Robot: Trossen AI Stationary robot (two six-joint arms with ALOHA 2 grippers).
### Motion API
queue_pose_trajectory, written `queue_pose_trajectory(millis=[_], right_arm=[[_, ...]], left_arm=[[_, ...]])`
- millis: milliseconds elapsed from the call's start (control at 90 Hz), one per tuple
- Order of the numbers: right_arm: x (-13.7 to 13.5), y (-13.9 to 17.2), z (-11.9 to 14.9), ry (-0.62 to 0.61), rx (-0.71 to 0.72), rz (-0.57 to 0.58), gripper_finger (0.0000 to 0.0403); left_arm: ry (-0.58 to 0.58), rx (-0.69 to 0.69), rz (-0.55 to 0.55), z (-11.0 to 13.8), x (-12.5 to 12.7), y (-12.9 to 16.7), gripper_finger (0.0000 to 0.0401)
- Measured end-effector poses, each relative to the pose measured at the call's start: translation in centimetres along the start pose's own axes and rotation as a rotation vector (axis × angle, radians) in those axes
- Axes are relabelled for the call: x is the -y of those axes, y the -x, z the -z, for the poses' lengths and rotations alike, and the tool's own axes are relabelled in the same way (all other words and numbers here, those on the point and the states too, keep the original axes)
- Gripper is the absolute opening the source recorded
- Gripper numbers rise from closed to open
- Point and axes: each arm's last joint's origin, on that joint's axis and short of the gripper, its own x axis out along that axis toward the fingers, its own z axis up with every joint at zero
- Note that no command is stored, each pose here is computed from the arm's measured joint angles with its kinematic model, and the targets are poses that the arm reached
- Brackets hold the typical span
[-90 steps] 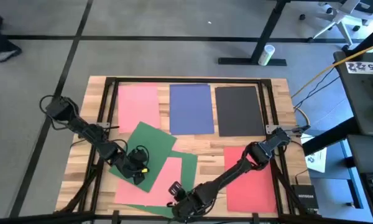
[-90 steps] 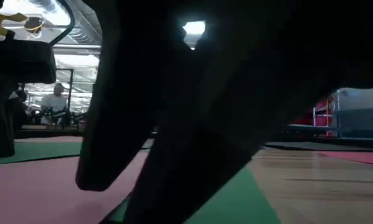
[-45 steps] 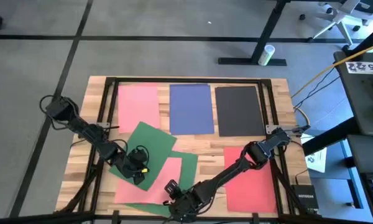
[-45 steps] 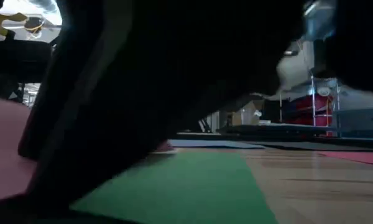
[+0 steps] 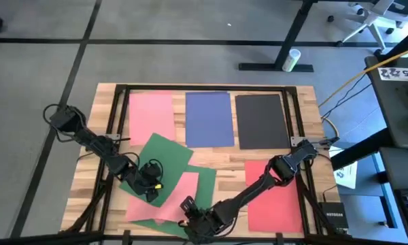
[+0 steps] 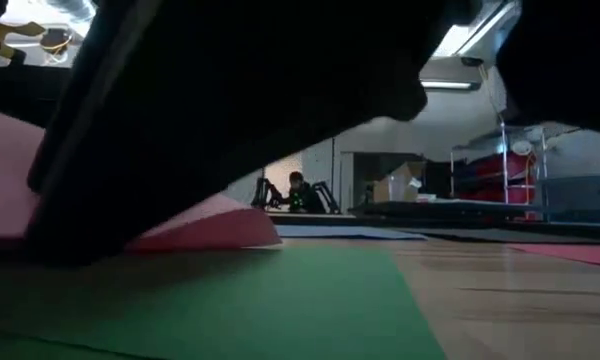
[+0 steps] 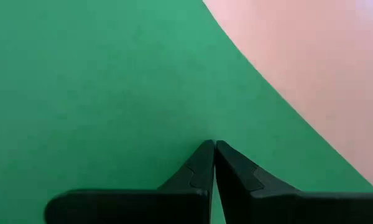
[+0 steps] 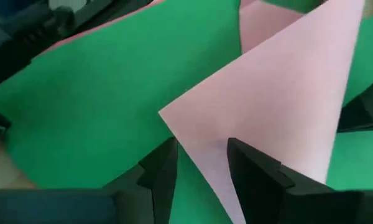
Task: Organize paper
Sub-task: Stack the pink paper on top of the other pink paper on the table
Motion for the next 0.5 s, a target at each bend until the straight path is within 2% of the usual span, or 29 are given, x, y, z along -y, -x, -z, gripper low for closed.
queue_pose_trajectory(millis=[189, 500], right_arm=[[-0.5, 0.4, -0.3, -0.004, -0.008, 0.072, 0.0131], [-1.3, 0.9, -0.6, -0.096, -0.007, 0.163, 0.0131]], left_arm=[[0.0, 0.0, 0.0, 0.0, 0.0, 0.0, 0.0], [0.0, 0.0, 0.0, 0.0, 0.0, 0.0, 0.0]])
